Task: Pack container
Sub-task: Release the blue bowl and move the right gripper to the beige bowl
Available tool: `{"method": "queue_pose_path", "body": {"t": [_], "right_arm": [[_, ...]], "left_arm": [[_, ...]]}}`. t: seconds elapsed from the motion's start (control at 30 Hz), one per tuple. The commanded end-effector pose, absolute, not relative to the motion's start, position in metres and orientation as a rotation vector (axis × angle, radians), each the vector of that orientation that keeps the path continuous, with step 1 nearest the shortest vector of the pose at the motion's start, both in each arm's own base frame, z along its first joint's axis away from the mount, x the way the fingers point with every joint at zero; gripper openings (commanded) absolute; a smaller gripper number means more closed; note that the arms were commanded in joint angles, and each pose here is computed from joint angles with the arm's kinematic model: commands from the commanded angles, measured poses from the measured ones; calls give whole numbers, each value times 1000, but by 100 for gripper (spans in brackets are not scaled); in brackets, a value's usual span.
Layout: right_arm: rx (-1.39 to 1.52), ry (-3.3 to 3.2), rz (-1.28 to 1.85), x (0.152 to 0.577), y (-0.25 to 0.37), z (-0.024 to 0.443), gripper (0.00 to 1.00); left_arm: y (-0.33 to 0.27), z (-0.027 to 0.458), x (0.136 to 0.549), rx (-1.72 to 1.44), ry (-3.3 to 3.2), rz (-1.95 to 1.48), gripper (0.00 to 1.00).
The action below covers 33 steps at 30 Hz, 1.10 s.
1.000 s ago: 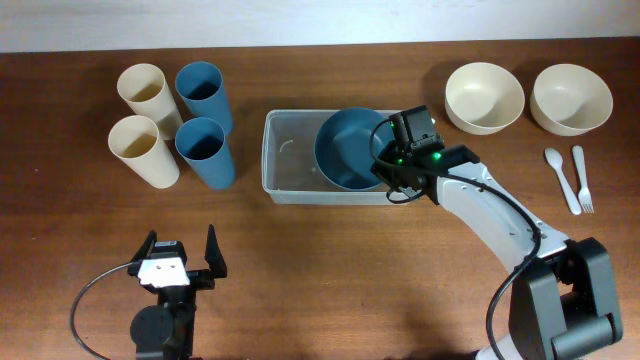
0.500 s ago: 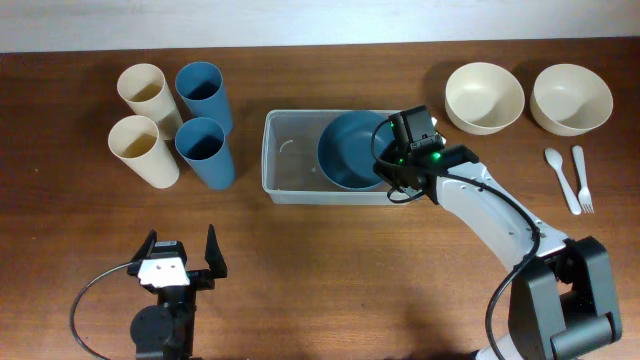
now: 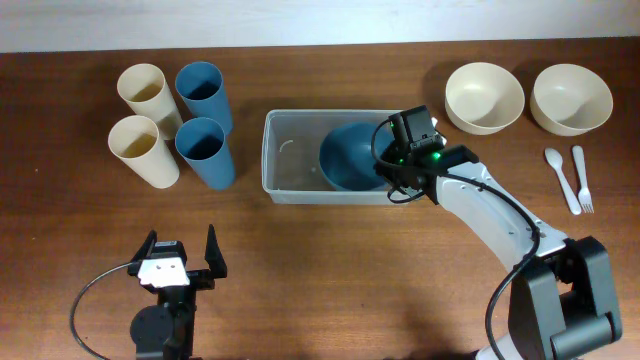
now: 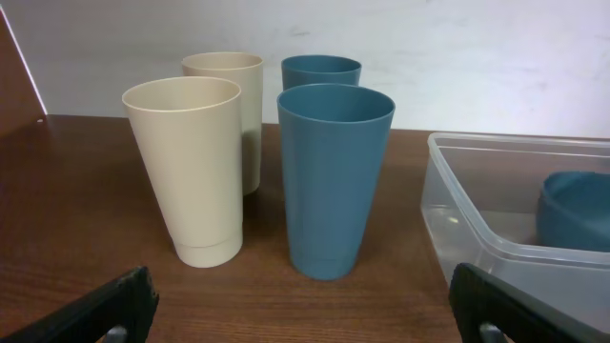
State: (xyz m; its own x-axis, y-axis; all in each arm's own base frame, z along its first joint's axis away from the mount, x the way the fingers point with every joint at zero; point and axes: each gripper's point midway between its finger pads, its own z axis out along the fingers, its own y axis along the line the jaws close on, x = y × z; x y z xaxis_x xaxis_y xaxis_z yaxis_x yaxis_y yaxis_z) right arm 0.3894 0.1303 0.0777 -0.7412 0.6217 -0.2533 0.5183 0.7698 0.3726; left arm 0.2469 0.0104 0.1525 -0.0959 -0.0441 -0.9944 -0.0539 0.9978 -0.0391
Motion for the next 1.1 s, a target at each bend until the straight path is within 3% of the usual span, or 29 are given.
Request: {"method": "queue_pose_path", "body": {"t": [0.0, 0.27, 0.4, 0.47, 0.57, 0.6, 0.67, 0.8, 1.07], "right_arm": [[876, 2595, 386, 390, 130, 77, 23], [841, 2591, 394, 394, 131, 84, 23], [693, 2573, 395, 407, 131, 136, 29], [656, 2557, 382, 411, 129, 166, 42], [625, 2527, 375, 418, 118, 212, 81], [638, 2511, 372, 419, 110, 226, 90], [704, 2480, 356, 421, 86, 248, 98], [930, 2375, 300, 429, 9, 262, 99], [1329, 2366, 353, 425, -96, 206, 99]], "left_arm": [[7, 150, 247, -54, 1678, 1, 100], [7, 150, 247, -54, 1678, 1, 100], [7, 150, 247, -54, 1678, 1, 100], [7, 150, 247, -54, 1678, 1, 100], [7, 150, 247, -54, 1678, 1, 100], [7, 150, 247, -54, 1678, 1, 100], [7, 150, 247, -54, 1678, 1, 100], [7, 150, 247, -54, 1678, 1, 100], [7, 150, 247, -54, 1678, 1, 100]]}}
